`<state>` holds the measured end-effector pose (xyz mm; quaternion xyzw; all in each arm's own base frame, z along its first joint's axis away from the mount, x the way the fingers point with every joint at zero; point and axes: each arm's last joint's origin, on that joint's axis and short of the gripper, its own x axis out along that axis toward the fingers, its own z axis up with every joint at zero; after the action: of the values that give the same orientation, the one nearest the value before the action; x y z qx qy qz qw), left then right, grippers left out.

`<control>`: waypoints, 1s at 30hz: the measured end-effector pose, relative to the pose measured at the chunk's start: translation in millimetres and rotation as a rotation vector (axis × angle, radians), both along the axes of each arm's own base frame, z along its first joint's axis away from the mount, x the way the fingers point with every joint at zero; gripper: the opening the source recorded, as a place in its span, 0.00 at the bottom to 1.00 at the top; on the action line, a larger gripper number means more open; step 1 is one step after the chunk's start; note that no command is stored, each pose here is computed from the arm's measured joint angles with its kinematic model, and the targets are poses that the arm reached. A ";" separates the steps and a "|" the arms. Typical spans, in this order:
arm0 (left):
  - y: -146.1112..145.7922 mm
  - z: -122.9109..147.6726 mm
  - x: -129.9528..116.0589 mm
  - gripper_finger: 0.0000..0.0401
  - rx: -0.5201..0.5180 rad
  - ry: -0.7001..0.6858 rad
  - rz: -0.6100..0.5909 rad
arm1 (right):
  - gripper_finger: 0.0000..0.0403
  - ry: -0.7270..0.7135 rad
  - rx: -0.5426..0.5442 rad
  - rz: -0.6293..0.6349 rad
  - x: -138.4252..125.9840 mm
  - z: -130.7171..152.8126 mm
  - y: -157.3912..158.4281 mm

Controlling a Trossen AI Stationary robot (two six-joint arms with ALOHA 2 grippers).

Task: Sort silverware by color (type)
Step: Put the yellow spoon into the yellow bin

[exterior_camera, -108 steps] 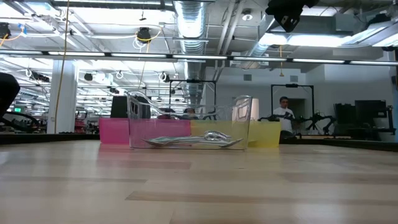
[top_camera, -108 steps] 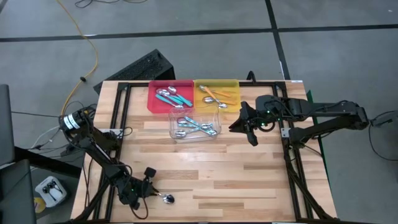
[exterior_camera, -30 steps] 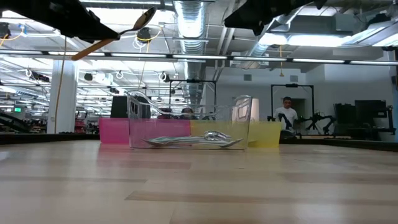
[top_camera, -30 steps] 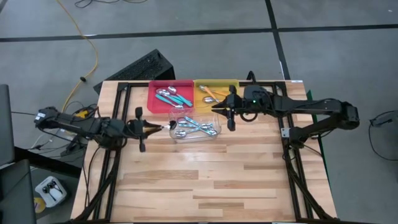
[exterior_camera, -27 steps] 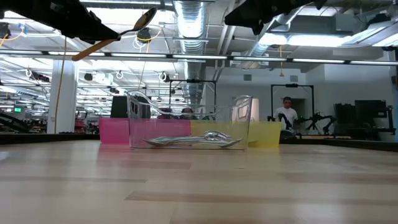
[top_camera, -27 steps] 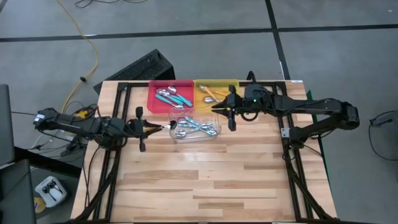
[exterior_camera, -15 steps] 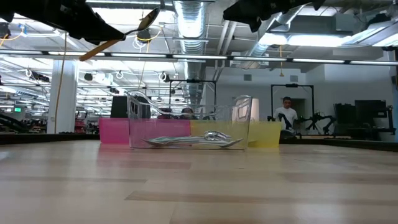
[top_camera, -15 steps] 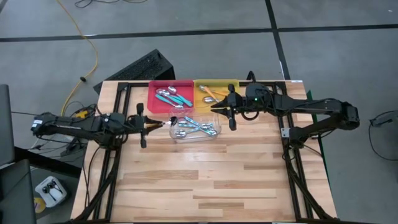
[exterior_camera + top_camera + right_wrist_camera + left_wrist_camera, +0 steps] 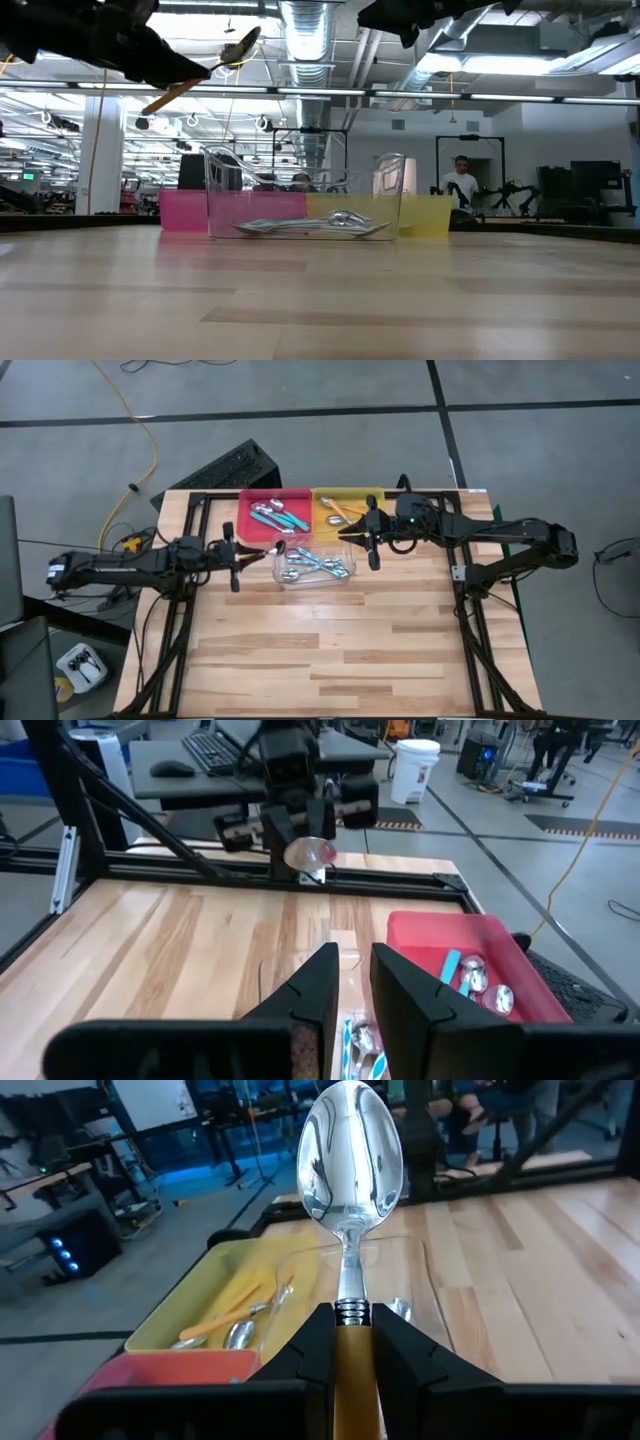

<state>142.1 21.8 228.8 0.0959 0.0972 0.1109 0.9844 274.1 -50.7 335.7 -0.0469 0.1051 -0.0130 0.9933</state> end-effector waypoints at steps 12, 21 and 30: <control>15.1 0.5 -3.2 0.07 -0.005 -0.057 0.044 | 0.22 -0.003 0.000 -0.007 -0.4 0.4 -2.0; 29.3 3.5 -7.2 0.07 -0.001 -0.089 0.063 | 0.22 -0.031 -0.021 -0.008 -0.1 3.4 -3.3; 36.3 7.4 -9.9 0.07 -0.011 -0.134 0.068 | 0.22 -0.045 -0.039 -0.014 -0.5 4.8 -6.2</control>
<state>132.2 58.1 236.2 0.0793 0.0348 0.1497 0.9849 273.7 -56.9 340.5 -0.0654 0.0826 -0.0228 0.9942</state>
